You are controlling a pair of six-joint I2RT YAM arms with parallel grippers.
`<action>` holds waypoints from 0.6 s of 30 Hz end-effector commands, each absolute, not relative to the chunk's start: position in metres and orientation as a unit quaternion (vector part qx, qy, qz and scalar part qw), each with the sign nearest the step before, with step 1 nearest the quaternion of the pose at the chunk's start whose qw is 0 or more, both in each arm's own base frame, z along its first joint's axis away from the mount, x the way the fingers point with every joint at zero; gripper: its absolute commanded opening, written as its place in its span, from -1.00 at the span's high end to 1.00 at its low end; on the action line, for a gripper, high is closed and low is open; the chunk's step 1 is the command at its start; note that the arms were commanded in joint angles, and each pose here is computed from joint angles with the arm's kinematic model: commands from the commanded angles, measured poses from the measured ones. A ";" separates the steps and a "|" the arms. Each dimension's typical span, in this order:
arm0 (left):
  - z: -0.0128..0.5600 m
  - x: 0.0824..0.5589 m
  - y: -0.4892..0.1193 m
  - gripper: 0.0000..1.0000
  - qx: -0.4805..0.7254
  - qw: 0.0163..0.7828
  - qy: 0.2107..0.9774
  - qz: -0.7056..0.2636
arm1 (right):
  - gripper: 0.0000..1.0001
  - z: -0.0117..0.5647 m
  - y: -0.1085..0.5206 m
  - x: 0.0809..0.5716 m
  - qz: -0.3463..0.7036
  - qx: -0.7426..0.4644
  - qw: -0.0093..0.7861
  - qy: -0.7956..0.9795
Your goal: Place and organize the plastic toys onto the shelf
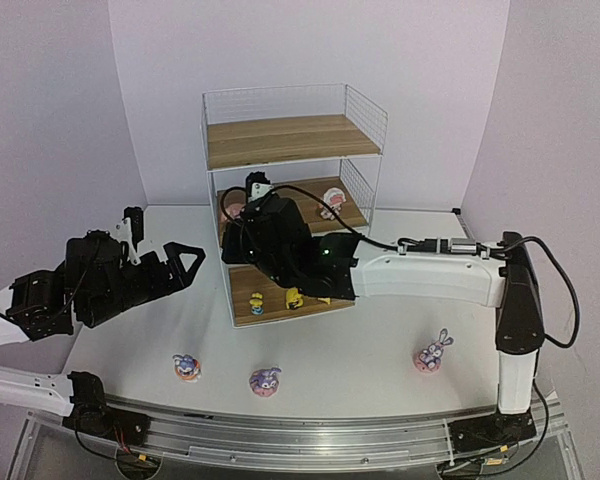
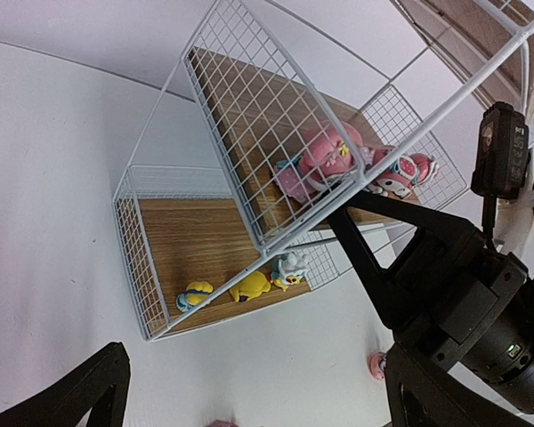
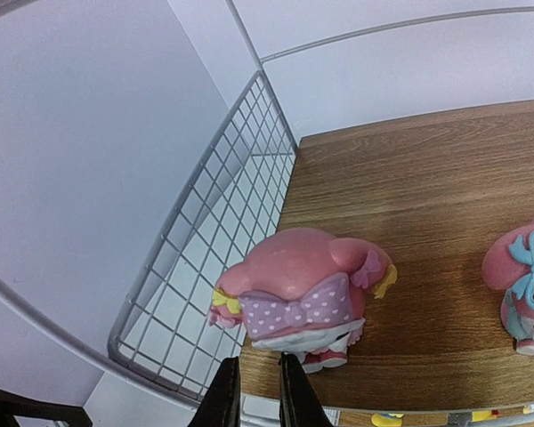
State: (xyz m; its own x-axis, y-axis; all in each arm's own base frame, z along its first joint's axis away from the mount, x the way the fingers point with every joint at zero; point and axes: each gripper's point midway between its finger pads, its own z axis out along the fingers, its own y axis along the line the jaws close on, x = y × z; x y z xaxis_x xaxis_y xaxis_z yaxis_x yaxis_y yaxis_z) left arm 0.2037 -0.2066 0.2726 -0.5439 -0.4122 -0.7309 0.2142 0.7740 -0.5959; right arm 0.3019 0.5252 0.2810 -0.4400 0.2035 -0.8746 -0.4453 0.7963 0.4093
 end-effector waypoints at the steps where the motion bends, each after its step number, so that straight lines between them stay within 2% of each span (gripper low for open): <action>1: 0.274 0.202 -0.208 -0.99 -0.058 0.475 0.811 -0.337 | 0.74 0.305 0.530 0.308 0.323 -0.057 0.549 0.769; 12: 0.267 0.198 -0.203 -1.00 -0.058 0.465 0.817 -0.336 | 0.71 0.312 0.522 0.293 0.347 -0.074 0.534 0.768; 15: 0.261 0.195 -0.199 -0.99 -0.059 0.457 0.823 -0.333 | 0.59 0.320 0.509 0.273 0.365 -0.096 0.517 0.768; 18: 0.256 0.190 -0.195 -0.99 -0.057 0.447 0.828 -0.333 | 0.28 0.314 0.500 0.239 0.401 -0.157 0.464 0.774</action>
State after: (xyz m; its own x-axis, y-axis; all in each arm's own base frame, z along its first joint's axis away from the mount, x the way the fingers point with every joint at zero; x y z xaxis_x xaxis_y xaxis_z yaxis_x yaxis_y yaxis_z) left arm 0.1976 -0.2014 0.2644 -0.5642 -0.4043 -0.7199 0.2139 0.7706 -0.6004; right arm 0.2847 0.5128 0.2664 -0.4738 0.1522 -0.8674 -0.4810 0.7803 0.3996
